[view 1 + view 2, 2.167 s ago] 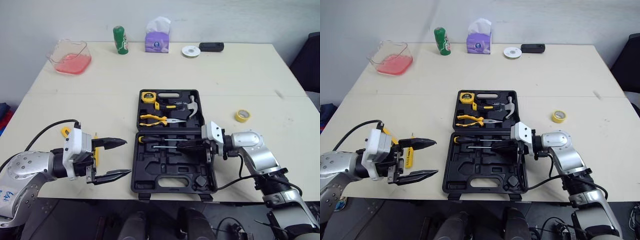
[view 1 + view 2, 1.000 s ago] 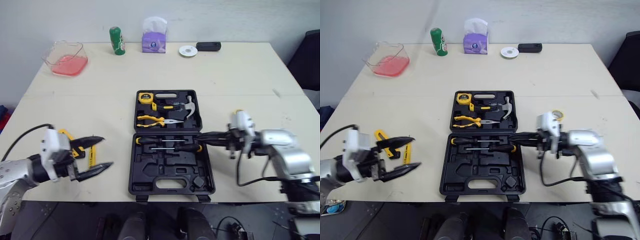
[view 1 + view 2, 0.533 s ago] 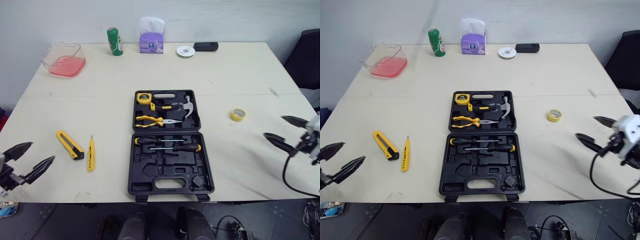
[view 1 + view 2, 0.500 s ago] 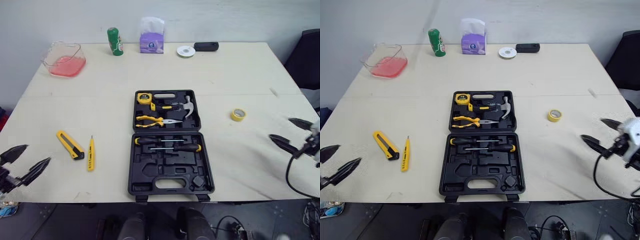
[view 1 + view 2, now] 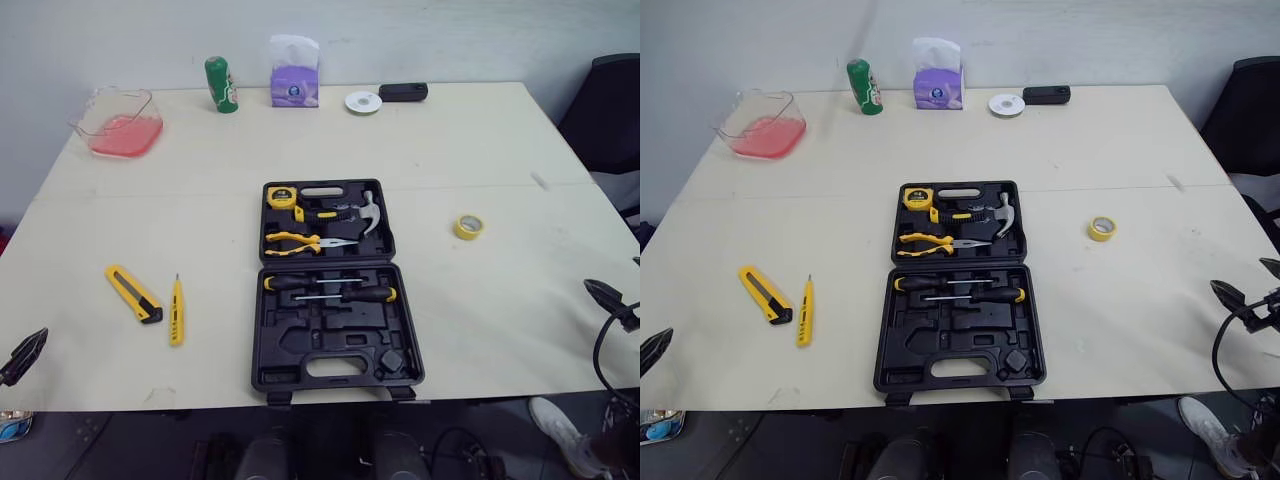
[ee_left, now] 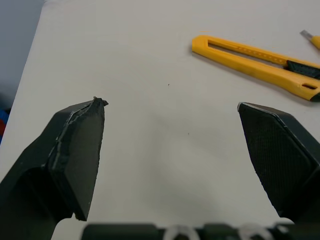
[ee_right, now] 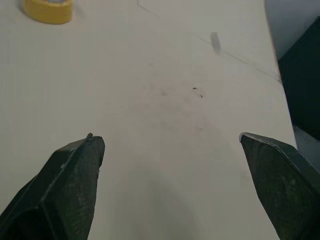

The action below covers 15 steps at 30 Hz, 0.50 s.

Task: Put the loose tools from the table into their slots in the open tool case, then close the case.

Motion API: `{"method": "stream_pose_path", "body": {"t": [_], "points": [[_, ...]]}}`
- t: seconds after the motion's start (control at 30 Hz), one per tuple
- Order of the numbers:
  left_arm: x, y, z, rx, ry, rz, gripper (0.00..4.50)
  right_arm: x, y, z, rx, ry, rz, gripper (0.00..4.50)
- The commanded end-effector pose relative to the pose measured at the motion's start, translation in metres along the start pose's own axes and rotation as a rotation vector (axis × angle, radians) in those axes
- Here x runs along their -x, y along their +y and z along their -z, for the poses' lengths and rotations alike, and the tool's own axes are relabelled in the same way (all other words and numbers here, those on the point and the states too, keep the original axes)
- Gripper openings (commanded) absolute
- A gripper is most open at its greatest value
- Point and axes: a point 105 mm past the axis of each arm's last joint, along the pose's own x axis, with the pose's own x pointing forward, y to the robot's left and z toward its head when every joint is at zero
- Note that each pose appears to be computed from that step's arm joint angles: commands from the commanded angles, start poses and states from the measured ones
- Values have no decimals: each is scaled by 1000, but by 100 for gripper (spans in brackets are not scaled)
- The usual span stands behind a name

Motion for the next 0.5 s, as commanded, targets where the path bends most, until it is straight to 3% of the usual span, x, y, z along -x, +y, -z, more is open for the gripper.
{"method": "stream_pose_path", "body": {"t": [0.03, 0.3, 0.43, 0.5], "points": [[-2, 0, -15, 14, -32, -8, 450, -6, 7, -6, -13, -53, -49, 449], [-11, -25, -36, 71, -20, 32, 450, -33, 59, -38, -47, -265, -351, 449], [-17, -57, -46, 88, 16, 82, 450, -47, 84, -79, -20, -428, -466, 449], [-20, -70, -47, 57, 89, 78, 450, -52, 98, -94, 21, -470, -534, 449]]}}
